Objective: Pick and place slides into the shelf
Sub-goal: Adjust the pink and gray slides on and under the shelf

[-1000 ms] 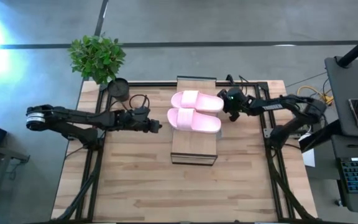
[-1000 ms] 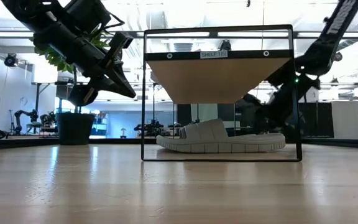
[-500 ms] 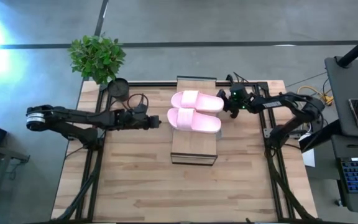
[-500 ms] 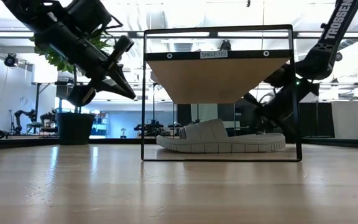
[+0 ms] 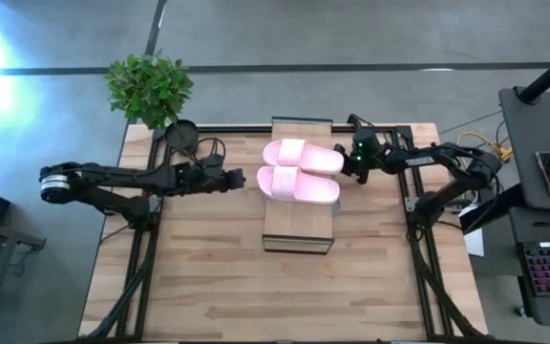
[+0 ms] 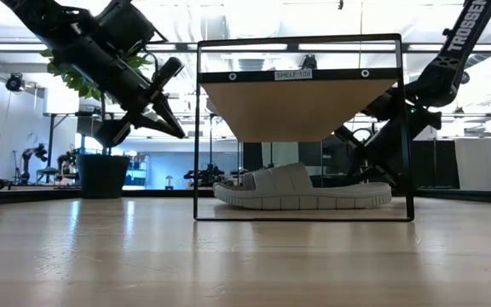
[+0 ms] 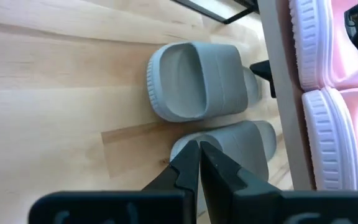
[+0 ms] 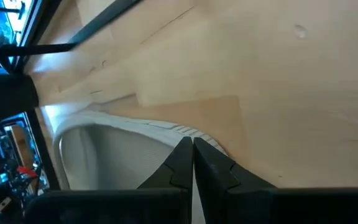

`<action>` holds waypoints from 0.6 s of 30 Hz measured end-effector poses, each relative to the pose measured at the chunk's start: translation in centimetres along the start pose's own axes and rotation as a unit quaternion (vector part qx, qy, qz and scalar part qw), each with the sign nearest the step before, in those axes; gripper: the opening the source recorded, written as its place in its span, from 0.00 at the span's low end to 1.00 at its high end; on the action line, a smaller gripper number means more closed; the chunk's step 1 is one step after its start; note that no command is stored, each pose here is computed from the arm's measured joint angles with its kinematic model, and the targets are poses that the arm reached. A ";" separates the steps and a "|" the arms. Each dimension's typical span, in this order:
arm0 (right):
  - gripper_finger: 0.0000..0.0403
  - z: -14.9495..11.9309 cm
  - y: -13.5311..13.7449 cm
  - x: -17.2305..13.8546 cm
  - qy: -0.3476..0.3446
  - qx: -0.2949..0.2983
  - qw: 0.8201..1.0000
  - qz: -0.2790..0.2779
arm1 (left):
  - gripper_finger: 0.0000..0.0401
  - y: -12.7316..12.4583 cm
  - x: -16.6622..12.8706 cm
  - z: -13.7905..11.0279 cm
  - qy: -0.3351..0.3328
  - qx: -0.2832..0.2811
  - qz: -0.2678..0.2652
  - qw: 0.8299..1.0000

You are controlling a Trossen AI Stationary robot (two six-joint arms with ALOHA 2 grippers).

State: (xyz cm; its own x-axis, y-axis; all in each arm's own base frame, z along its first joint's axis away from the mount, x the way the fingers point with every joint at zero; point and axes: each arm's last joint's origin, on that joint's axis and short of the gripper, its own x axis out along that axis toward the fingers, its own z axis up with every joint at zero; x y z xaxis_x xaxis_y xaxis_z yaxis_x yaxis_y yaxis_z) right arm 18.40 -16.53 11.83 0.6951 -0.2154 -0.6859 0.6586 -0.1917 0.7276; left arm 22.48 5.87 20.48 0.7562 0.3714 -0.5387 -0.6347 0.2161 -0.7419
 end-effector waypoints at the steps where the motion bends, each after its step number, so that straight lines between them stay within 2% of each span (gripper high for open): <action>1: 0.02 0.0 0.0 -0.1 -0.008 0.001 1.000 -0.002 | 0.00 0.0 0.0 0.0 0.000 0.000 0.000 1.000; 5: 0.02 0.2 0.7 -1.1 -0.068 0.006 0.998 0.004 | 0.00 0.3 0.0 -0.1 0.004 0.015 0.014 1.000; 8: 0.02 0.3 1.5 -2.1 -0.105 -0.001 0.994 0.020 | 0.00 1.5 0.0 -0.5 0.018 0.037 0.056 0.998; 13: 0.02 -0.1 2.4 -3.6 -0.103 -0.024 0.993 0.048 | 0.00 4.0 -0.1 -1.5 0.008 0.067 0.109 0.992; 18: 0.02 -0.4 2.9 -4.9 -0.120 -0.053 0.990 0.057 | 0.00 5.9 -1.6 -3.6 0.032 0.132 0.099 0.986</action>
State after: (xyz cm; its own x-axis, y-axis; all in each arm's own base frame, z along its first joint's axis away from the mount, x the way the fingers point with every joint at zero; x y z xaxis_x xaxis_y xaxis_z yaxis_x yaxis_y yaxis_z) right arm 16.99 -15.69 17.27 0.6860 -0.4539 -0.5686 0.6156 -0.0543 0.7862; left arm 18.11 3.29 15.46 0.6162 0.3748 -0.6927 -0.7840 0.3758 -0.4941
